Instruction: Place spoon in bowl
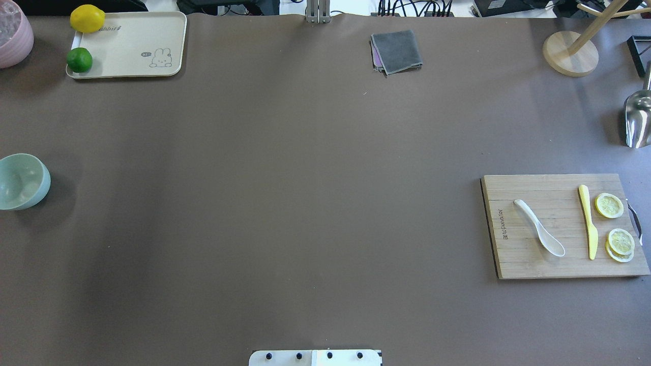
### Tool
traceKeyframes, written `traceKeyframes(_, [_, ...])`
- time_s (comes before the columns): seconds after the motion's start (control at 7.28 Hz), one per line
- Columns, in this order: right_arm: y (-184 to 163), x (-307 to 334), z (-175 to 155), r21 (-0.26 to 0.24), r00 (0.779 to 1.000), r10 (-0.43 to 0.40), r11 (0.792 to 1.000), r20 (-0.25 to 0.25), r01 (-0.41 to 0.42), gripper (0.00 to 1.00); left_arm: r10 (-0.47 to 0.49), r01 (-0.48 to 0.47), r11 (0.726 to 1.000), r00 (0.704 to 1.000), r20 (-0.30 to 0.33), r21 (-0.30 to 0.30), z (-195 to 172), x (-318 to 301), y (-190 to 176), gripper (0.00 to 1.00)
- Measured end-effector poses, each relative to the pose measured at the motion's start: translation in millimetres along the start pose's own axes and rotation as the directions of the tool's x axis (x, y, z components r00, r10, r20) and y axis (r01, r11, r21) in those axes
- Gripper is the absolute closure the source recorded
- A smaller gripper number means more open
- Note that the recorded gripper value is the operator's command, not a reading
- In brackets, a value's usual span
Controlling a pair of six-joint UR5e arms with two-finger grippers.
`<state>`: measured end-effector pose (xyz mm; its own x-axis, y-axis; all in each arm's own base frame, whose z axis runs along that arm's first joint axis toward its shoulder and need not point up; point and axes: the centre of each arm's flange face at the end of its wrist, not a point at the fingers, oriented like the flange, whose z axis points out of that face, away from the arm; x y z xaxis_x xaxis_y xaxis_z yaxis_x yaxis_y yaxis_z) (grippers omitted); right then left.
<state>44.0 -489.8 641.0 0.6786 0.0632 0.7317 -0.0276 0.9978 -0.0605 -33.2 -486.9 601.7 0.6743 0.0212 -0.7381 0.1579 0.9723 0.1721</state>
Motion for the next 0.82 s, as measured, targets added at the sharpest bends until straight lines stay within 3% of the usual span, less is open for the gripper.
traceKeyframes(0.82, [3.6, 3.3, 3.5, -0.004, 1.000, 0.010, 1.000, 0.002, -0.010, 0.00, -0.001, 0.001, 1.000, 1.000, 0.000, 0.001, -1.3, 2.0, -0.9, 0.02])
